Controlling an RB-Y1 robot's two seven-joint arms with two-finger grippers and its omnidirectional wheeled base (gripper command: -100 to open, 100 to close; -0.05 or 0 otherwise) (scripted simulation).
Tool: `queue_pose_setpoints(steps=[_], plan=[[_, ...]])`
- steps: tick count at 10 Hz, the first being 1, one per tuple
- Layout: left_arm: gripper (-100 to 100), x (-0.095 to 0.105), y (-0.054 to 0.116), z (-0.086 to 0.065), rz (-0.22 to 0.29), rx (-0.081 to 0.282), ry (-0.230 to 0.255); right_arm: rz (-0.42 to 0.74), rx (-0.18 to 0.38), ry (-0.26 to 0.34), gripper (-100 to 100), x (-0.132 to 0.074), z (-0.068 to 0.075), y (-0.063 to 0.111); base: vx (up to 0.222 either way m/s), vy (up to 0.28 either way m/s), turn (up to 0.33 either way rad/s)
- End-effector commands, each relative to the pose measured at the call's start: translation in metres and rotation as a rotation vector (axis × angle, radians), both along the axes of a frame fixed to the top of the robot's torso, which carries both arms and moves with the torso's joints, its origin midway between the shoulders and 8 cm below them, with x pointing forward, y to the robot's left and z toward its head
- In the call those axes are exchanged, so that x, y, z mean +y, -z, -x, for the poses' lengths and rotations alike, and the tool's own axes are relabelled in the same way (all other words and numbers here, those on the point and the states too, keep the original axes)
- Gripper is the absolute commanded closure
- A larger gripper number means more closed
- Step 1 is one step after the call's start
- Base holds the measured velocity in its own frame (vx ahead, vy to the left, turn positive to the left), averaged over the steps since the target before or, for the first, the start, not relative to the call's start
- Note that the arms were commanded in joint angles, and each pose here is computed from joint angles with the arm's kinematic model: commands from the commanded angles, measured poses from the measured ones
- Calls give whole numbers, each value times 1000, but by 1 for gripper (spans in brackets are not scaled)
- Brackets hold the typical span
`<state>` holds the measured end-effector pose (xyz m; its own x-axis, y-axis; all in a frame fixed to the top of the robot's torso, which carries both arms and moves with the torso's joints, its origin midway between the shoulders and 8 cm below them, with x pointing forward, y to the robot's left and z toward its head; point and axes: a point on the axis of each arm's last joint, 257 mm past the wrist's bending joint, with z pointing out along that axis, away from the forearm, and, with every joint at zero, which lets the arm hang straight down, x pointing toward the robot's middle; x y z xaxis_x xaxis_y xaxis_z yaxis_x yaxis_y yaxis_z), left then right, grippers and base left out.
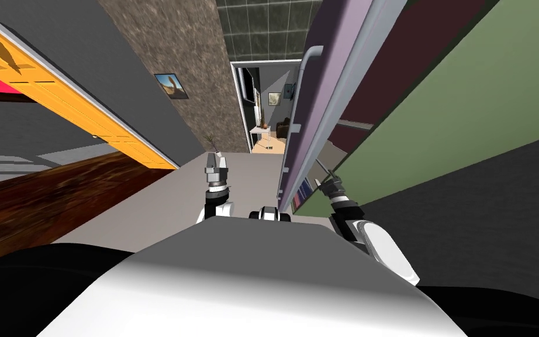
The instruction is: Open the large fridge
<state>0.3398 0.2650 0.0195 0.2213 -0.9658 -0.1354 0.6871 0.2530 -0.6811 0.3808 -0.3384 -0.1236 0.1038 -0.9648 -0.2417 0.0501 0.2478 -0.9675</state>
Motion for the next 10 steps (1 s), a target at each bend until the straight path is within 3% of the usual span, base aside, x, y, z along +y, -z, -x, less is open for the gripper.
queue_pose_setpoints(steps=[1,5,8,9,10], plan=[[0,0,0,0,0,0,0,112,9,14,-100,4,-6,11,9,65,29],[0,0,0,0,0,0,0,237,17,31,-100,7,-11,23,-5,46,26],[0,0,0,0,0,0,0,222,16,27,-100,5,-8,18,53,26,-11],[0,0,0,0,0,0,0,221,16,27,100,5,-7,18,9,4,2],[0,0,0,0,0,0,0,220,18,51,100,-4,-4,17,63,145,-52]])
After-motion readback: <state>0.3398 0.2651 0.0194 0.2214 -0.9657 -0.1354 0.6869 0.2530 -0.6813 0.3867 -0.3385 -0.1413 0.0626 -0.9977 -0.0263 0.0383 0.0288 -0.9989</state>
